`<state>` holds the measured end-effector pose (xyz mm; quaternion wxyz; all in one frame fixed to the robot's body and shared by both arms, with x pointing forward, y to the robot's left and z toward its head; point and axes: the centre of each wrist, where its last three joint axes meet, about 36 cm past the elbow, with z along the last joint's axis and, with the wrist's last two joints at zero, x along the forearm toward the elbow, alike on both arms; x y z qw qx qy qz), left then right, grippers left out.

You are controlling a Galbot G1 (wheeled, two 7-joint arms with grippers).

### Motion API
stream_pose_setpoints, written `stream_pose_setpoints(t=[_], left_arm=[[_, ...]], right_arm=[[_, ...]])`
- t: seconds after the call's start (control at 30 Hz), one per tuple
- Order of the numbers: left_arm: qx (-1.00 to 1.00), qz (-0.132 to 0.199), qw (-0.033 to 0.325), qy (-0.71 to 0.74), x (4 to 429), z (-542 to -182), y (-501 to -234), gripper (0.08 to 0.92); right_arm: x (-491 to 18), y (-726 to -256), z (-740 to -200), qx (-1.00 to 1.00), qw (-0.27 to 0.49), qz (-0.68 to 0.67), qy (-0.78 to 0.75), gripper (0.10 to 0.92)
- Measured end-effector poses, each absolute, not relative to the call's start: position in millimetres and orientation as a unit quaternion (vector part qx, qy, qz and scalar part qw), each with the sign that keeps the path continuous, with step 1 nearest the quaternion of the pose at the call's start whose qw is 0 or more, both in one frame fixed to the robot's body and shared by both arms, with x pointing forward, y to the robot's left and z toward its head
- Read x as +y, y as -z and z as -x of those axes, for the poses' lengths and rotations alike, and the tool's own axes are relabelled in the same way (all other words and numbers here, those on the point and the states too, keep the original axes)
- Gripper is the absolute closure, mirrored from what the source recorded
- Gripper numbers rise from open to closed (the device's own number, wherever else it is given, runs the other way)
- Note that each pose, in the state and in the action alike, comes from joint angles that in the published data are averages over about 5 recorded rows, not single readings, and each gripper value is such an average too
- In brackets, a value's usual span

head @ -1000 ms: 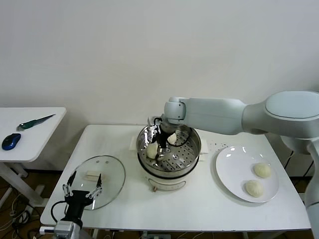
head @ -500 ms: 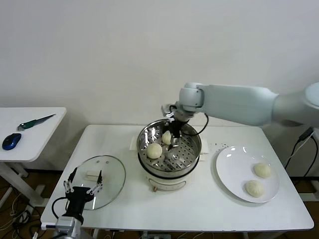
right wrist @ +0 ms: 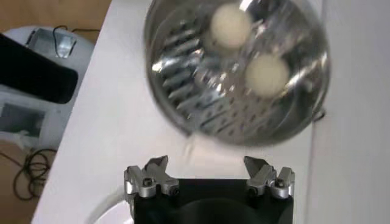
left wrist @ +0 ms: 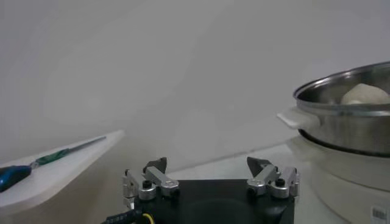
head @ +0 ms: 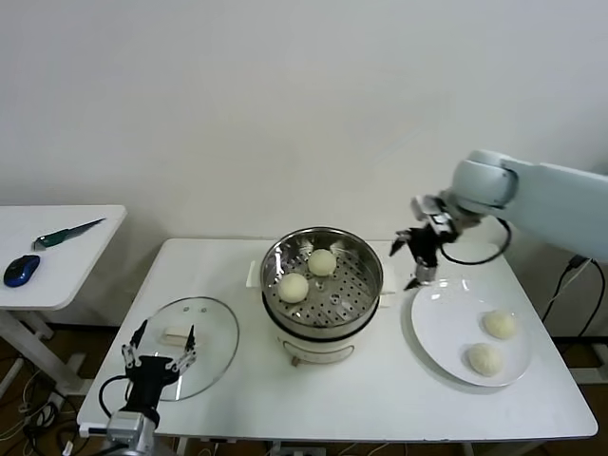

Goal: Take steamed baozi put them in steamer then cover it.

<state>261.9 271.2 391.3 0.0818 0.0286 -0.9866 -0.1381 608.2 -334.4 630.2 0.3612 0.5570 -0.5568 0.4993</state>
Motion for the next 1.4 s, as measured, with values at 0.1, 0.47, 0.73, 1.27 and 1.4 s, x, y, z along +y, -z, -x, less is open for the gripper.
stream_pose_setpoints(t=[0.1,0.47,0.73,1.27,1.4], left_arm=[[-0.986,-0.03,0.084,0.139,269.3,-261.8,-391.2,0.177],[-0.985,-0.036,0.092,0.143,268.6,-257.7,-390.3,0.177],[-0.984,-0.042,0.097,0.141,269.6,-258.3,-387.2,0.177],[-0.983,-0.047,0.104,0.143,273.7,-258.6,-380.6,0.177],[-0.983,-0.047,0.103,0.143,274.0,-259.3,-380.4,0.177]], right_arm=[[-360.6,-605.9,-596.8,-0.558,0.374,-0.552,-0.494,0.2],[-432.0,-527.7,-572.1,-0.549,0.431,-0.528,-0.485,0.2],[-458.0,-487.6,-560.6,-0.531,0.467,-0.519,-0.48,0.2],[-464.0,-454.3,-564.1,-0.513,0.487,-0.516,-0.483,0.205],[-463.1,-452.9,-566.3,-0.509,0.487,-0.519,-0.485,0.249]])
